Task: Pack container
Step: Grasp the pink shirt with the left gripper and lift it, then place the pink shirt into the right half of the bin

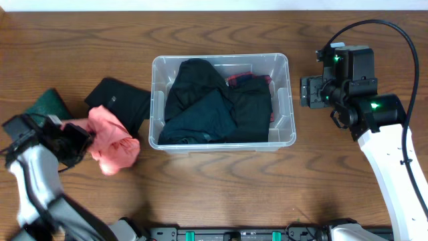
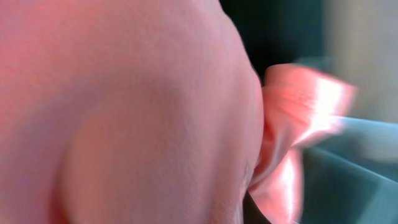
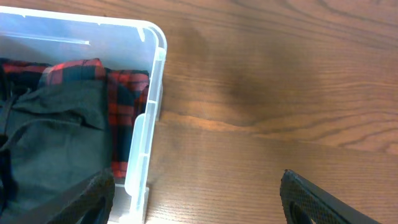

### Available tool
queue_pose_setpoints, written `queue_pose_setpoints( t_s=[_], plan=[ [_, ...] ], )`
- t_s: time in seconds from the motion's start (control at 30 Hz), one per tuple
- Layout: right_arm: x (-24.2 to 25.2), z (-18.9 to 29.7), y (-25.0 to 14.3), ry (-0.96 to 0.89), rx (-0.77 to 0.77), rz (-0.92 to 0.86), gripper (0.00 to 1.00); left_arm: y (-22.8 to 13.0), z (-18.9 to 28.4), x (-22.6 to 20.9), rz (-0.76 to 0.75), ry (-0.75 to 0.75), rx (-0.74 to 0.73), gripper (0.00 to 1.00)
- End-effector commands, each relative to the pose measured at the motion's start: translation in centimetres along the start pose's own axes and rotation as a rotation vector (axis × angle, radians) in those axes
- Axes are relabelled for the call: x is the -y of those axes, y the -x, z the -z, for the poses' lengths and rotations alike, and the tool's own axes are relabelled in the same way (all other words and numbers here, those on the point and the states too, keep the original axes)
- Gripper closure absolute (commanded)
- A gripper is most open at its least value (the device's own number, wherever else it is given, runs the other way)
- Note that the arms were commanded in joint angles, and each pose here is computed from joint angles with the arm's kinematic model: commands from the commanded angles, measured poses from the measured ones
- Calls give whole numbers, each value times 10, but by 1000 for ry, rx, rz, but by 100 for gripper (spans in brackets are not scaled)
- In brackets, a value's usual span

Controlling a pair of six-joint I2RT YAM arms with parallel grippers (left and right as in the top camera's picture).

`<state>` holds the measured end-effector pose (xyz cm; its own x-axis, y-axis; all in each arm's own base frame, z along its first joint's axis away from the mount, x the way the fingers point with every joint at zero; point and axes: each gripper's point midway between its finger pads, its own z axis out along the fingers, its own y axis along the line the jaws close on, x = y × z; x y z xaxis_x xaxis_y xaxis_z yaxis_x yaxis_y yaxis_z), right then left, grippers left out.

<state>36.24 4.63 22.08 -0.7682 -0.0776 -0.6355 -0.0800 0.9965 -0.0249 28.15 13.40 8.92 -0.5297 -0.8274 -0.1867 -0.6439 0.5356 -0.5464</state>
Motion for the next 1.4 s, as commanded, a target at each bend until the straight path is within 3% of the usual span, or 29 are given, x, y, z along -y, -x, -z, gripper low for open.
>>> queue_pose_setpoints(
  t_s=[0.0,0.23,0.47,0.87,1.1,1.23,1.27,1.3,1.33,1.37],
  plan=[
    [14,-1,0,-53,-2,-62,16,-6,49,67,-139,-250,78,94],
    [61,0,-5,-143,-7,-281,13,-63,116,159,-489,-426,164,94],
    [91,3,-20,-198,-49,-350,13,-151,129,244,-824,-664,43,94],
    [91,3,-23,-199,-60,-349,13,-284,50,343,-1101,-921,-146,94],
    [91,3,-24,-200,-63,-349,12,-324,-39,335,-1110,-822,-318,94],
    [91,3,-24,-199,-63,-349,13,-334,-65,324,-1086,-784,-402,93],
    [91,3,-24,-200,-64,-348,13,-336,-67,322,-1081,-778,-418,78],
    [91,3,-24,-200,-65,-345,13,-336,-67,321,-1080,-777,-423,42],
    [91,3,-24,-200,-64,-345,13,-335,-67,321,-1078,-773,-425,17],
    [91,3,-24,-200,-65,-342,12,-333,-64,321,-1075,-766,-426,2]
  ],
)
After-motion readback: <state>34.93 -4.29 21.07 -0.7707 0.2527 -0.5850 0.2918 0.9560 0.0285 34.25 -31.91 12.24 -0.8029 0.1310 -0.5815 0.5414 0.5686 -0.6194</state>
